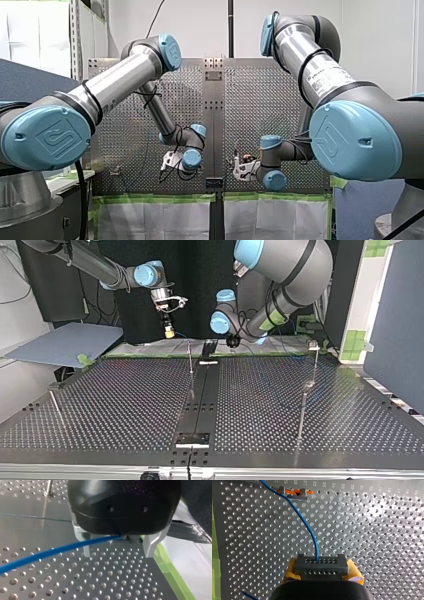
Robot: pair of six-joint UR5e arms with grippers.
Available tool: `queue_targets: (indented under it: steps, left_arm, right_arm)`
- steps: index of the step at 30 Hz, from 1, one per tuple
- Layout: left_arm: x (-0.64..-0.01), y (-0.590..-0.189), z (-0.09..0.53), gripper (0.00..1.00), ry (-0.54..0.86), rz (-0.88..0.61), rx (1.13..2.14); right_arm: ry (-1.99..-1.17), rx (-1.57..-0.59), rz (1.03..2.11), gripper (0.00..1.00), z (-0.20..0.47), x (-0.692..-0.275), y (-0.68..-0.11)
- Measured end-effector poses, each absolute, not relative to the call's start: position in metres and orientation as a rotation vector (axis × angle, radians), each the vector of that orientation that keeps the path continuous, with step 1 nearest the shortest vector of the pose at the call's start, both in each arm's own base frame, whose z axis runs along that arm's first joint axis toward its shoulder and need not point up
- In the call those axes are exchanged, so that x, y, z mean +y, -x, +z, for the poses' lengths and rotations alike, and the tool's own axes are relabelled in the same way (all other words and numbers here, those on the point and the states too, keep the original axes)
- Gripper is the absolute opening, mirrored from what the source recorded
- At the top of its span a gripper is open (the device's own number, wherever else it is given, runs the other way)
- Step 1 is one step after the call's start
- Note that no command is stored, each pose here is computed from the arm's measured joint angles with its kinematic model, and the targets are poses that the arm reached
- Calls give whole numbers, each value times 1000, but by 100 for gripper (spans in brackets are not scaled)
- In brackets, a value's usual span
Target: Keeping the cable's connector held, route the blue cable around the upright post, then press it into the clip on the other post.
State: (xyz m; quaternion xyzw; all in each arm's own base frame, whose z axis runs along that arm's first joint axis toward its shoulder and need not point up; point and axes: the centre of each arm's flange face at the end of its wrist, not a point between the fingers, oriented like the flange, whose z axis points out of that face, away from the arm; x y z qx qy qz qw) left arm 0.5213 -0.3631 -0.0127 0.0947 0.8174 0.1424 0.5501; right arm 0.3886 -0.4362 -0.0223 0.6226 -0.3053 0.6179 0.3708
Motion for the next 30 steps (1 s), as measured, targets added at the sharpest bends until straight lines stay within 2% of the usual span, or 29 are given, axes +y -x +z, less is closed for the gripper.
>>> queue_targets:
  steps: [10, 22, 30]
  left_arm:
    - [-384, -525, -42, 100, -215, 219, 1966]
    - [-393, -538, -48, 100, -153, 75, 1970]
    - [-392, -530, -53, 100, -117, 49, 2016]
  right_arm:
    - [-1608, -774, 1586, 0, -22, -437, -390]
    - [-1608, -755, 1565, 0, -19, -440, -393]
    - [-1607, -784, 1523, 0, -21, -441, -390]
